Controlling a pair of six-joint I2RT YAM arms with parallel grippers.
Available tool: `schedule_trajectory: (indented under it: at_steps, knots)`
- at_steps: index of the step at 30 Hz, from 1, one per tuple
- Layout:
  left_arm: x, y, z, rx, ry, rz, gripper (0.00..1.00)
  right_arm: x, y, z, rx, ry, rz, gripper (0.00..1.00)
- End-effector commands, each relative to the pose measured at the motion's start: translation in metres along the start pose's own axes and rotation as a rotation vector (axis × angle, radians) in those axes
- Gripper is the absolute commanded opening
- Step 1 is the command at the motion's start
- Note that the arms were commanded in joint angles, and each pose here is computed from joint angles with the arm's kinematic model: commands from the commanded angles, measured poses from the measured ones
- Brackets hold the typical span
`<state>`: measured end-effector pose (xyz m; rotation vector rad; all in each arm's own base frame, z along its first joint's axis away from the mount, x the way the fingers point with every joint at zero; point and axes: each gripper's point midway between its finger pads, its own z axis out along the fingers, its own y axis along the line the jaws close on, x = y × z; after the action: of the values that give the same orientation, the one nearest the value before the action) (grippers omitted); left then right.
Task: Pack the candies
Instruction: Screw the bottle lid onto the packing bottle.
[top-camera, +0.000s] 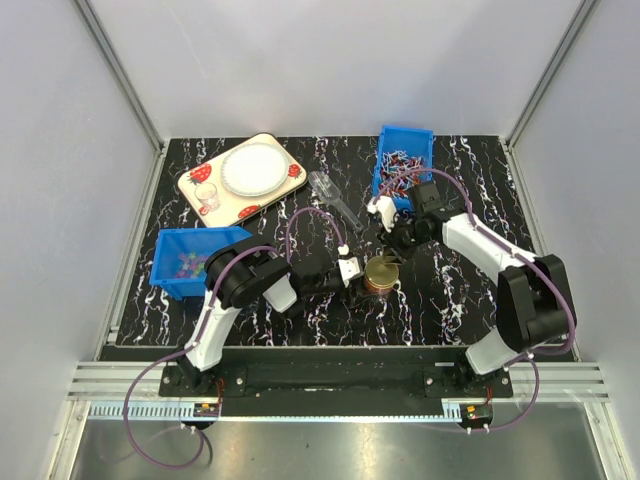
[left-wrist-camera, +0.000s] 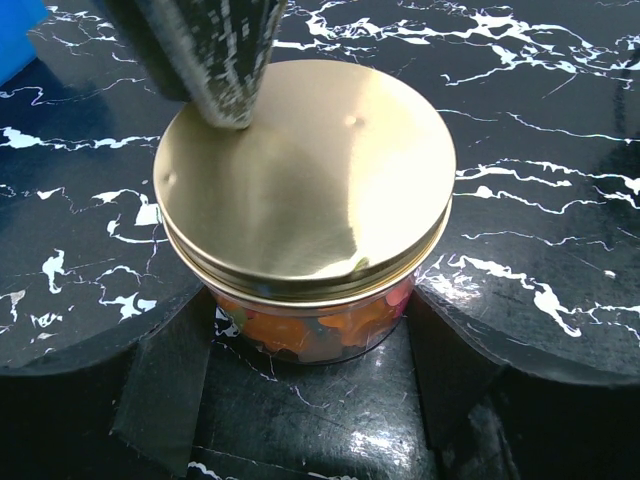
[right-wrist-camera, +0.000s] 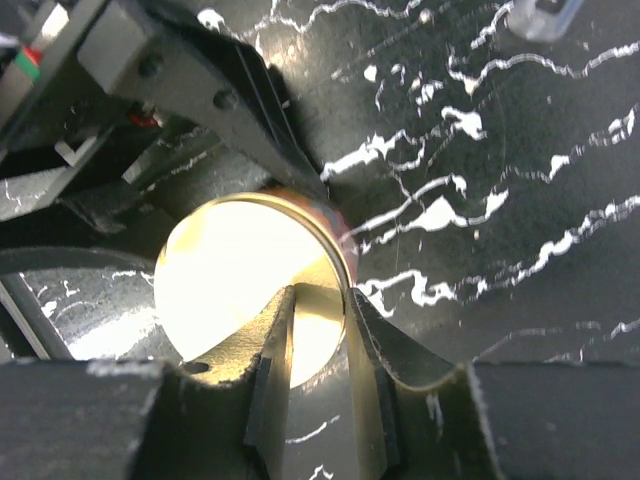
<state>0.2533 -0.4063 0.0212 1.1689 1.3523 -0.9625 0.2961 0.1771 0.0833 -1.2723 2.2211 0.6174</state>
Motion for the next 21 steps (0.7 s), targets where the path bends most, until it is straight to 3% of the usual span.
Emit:
schedule_trajectory:
  at_steps: [1,13,21]
  knots:
    - [-0.021,0.014,0.003,-0.039,-0.085,0.056,0.60,0.019,0.013,-0.015,0.004,0.043,0.017,0.32]
    - [-0.020,0.014,0.003,-0.036,-0.083,0.053,0.59,0.038,0.030,-0.032,0.020,0.063,0.023,0.32]
    - [-0.020,0.014,0.003,-0.036,-0.083,0.056,0.59,-0.003,0.017,-0.054,0.091,-0.029,-0.022,0.36]
